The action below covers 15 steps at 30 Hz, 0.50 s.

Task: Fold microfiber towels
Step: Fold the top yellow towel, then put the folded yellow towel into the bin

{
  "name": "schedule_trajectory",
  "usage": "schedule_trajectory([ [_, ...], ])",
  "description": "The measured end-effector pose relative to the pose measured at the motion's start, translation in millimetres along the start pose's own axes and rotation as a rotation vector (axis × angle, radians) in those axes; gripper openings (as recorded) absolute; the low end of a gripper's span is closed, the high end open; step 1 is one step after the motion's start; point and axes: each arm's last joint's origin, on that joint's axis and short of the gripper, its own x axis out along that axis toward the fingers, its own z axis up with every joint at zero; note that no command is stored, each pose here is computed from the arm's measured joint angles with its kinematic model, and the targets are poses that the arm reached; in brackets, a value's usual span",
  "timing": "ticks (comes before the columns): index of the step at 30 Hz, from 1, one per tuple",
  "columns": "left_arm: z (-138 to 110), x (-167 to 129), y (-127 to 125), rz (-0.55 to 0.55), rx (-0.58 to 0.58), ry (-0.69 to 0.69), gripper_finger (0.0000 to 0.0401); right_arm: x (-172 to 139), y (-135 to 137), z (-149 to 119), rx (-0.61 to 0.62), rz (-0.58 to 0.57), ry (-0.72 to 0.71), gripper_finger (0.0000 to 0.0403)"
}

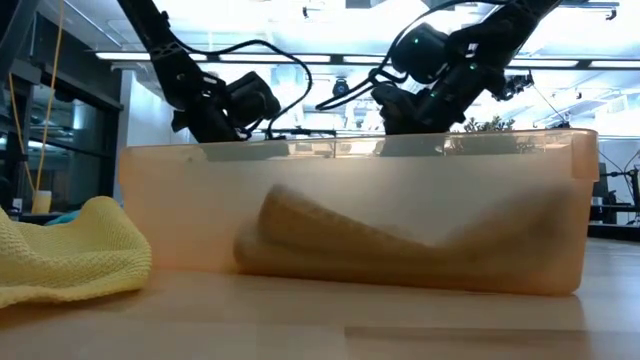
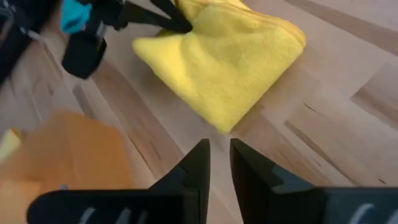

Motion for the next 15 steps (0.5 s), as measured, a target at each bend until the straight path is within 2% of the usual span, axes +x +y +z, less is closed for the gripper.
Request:
schedule_trajectory([
  [4, 3.3, -9.7, 4.6, 0.021, -0.008, -0.017, 0.0, -0.3, -1.2, 4.8, 0.078, 0.016, -0.03, 0.006],
  [7, 8.5, -20.9, 8.8, 0.063, 0.019, -0.04, 0.0, -0.9, -3.4, 10.0, 0.142, 0.031, -0.06, 0.0081],
  [11, 13.3, -41.1, 18.2, 0.119, 0.046, -0.061, 0.0, 4.5, -11.2, 16.3, 0.252, 0.065, -0.062, 0.0139],
  [15, 11.7, -56.5, 30.6, 0.143, 0.022, -0.065, 0.0, 22.6, -24.6, 16.3, 0.381, 0.054, -0.034, 0.0208],
])
